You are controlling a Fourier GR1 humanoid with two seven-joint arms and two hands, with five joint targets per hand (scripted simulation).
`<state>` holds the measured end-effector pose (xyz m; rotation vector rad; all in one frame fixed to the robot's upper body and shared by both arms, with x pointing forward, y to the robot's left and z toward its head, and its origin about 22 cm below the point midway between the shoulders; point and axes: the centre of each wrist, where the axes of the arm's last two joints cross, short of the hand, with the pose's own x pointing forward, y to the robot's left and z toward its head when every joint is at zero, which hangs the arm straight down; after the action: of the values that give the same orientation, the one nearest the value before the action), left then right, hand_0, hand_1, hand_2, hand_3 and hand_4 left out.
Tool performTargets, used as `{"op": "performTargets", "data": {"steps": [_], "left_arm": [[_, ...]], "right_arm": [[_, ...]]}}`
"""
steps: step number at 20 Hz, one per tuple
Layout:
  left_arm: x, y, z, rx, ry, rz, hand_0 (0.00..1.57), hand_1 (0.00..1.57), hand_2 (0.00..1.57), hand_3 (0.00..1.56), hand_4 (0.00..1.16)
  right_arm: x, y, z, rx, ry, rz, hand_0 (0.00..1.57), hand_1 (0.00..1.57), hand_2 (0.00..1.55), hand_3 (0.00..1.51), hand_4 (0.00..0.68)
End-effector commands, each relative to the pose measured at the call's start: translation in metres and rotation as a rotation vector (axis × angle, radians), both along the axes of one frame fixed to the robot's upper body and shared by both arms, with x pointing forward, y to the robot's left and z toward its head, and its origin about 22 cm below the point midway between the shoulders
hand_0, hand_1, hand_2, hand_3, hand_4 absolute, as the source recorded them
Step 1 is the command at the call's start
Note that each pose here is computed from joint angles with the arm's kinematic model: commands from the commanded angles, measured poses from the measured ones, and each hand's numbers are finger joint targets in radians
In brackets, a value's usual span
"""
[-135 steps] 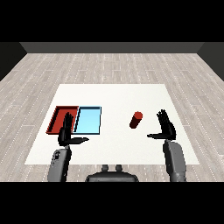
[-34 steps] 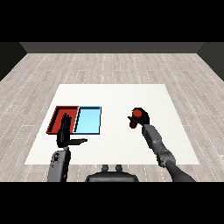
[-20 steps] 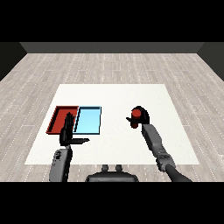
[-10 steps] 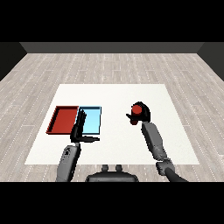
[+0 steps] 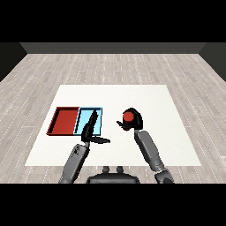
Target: Pick the red can and put it in the red box
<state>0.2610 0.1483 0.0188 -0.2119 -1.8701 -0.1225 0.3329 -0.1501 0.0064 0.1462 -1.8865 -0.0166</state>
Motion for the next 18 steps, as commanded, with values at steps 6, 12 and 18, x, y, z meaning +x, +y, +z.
{"op": "performTargets", "data": {"steps": [6,12,18], "left_arm": [[0.0045,-0.038,0.02,-0.009,0.014,-0.055,0.0,0.0,0.0,0.0,0.0],[0.0023,-0.053,0.002,0.026,0.016,-0.086,0.0,0.0,0.0,0.0,0.0],[0.0123,-0.046,0.005,0.034,0.052,-0.088,0.0,0.0,0.0,0.0,0.0]], "right_arm": [[-0.017,0.035,0.023,-0.011,-0.055,0.042,1.41,1.41,1.41,1.39,0.639],[-0.017,0.04,0.014,0.016,-0.073,0.068,1.39,1.39,1.41,1.4,0.611],[-0.024,0.074,0.024,-0.021,-0.07,0.115,1.41,1.41,1.43,1.4,0.617]]}}
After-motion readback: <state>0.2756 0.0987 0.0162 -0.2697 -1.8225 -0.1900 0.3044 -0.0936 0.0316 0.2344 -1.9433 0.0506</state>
